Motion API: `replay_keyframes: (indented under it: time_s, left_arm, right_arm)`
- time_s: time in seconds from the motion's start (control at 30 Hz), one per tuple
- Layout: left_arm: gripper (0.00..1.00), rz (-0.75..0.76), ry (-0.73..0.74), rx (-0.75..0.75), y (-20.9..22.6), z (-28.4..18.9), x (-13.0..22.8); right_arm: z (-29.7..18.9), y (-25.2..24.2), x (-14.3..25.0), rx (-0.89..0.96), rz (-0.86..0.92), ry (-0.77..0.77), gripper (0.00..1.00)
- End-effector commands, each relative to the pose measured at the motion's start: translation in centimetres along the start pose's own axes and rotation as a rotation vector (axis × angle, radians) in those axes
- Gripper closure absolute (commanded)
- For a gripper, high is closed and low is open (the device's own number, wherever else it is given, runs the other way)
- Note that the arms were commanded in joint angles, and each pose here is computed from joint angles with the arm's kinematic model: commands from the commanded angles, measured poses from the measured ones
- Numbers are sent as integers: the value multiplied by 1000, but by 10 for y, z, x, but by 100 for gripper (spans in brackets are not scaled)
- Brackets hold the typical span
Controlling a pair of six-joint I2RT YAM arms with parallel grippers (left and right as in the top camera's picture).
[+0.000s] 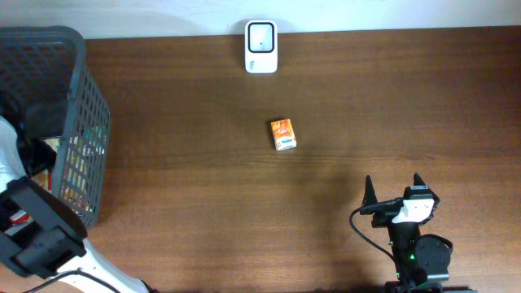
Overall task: Scan the item barcode
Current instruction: 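Reach left gripper back into basket and grasp cream 20-pack bag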
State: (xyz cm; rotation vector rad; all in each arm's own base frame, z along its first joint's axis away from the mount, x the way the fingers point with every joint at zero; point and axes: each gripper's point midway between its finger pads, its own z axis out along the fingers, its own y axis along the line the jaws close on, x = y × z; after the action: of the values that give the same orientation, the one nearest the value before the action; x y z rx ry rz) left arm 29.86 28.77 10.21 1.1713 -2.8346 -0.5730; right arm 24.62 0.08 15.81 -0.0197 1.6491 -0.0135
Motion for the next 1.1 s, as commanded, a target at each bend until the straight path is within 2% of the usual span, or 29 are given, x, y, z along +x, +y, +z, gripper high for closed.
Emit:
replay_keyframes:
  time_s: [0.0,0.07,0.17,0.2,0.23,0.37,0.4,0.5,0.6,0.63,0.67,0.7,0.73,0.77,0.87,0.93,1.03,1.07]
  left_arm:
    - [26,35,63,0,-8,33,16]
    - [34,35,68,0,-10,41,20]
    - [38,45,77,11,-15,51,25]
    - [45,55,79,26,-18,53,27]
    - [57,55,80,29,-19,53,27]
    - [87,52,73,30,-19,54,25]
    - [99,50,69,30,-19,54,24]
    - [100,45,56,40,-20,49,19]
    - [100,23,0,67,-16,23,-3]
    - [96,14,-29,82,-15,12,-13]
    - [75,6,-53,92,-14,3,-21]
    - [36,0,-71,93,-13,-2,-26]
    - [6,-9,-89,95,-12,-5,-31]
    - [1,-12,-89,95,-10,-4,-32]
    - [1,0,-57,103,-11,9,-30]
    - [0,108,-13,172,-27,24,-23]
    - [0,127,33,182,-35,41,-18]
    - [7,127,40,181,-35,44,-17]
  right_arm:
    - [0,-2,4,8,10,5,1]
    - [0,-2,4,8,10,5,1]
    - [0,-2,4,8,10,5,1]
    - [0,-2,4,8,10,5,1]
    - [0,-2,4,8,10,5,1]
    - [0,-2,4,8,11,5,1]
    - [0,-2,4,8,10,5,1]
    - [0,-2,4,8,10,5,1]
    - [0,-2,4,8,10,5,1]
    - [0,-2,4,8,10,5,1]
    - [0,-2,4,8,10,5,1]
    - [0,-2,4,8,10,5,1]
    - [0,-2,4,8,10,5,1]
    - [0,-2,4,8,10,5,1]
    - [0,-2,4,8,10,5,1]
    - [0,-2,4,8,10,5,1]
    - [0,-2,4,8,10,5,1]
    - [0,-2,4,8,10,5,1]
